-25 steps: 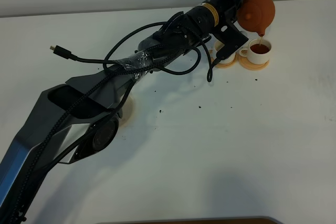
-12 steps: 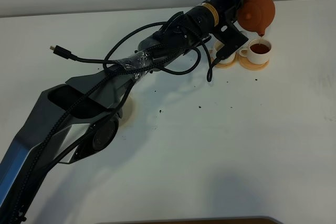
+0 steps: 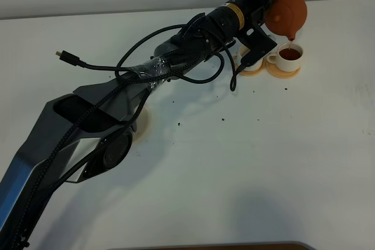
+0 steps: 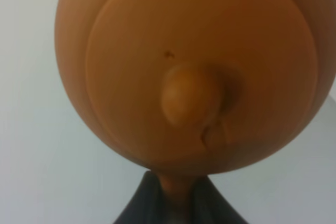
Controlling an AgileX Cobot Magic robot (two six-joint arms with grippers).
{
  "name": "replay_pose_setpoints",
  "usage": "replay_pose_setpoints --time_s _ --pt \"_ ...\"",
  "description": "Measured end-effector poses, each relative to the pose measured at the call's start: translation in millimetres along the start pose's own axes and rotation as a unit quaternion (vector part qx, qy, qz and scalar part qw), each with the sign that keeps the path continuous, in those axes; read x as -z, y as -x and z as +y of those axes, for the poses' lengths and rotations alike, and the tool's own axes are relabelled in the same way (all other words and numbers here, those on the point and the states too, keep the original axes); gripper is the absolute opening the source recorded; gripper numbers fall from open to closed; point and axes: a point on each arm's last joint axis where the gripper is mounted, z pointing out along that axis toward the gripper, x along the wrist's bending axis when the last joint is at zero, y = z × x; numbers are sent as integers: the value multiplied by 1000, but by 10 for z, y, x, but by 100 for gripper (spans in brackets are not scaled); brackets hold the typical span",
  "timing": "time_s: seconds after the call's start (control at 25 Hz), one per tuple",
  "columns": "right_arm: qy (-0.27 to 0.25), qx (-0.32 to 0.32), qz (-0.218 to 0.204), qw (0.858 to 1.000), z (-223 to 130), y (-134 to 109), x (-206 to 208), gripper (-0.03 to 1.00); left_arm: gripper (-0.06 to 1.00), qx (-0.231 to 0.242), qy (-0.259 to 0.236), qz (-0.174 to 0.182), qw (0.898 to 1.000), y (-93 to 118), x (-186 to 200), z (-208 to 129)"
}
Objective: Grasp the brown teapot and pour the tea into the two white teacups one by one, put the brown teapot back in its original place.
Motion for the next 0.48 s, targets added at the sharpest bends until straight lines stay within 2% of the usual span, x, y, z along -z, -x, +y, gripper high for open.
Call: replay_pose_setpoints --time_s 0.48 --pt "0 0 0 1000 0 0 0 24 14 -3 0 0 1000 0 0 1"
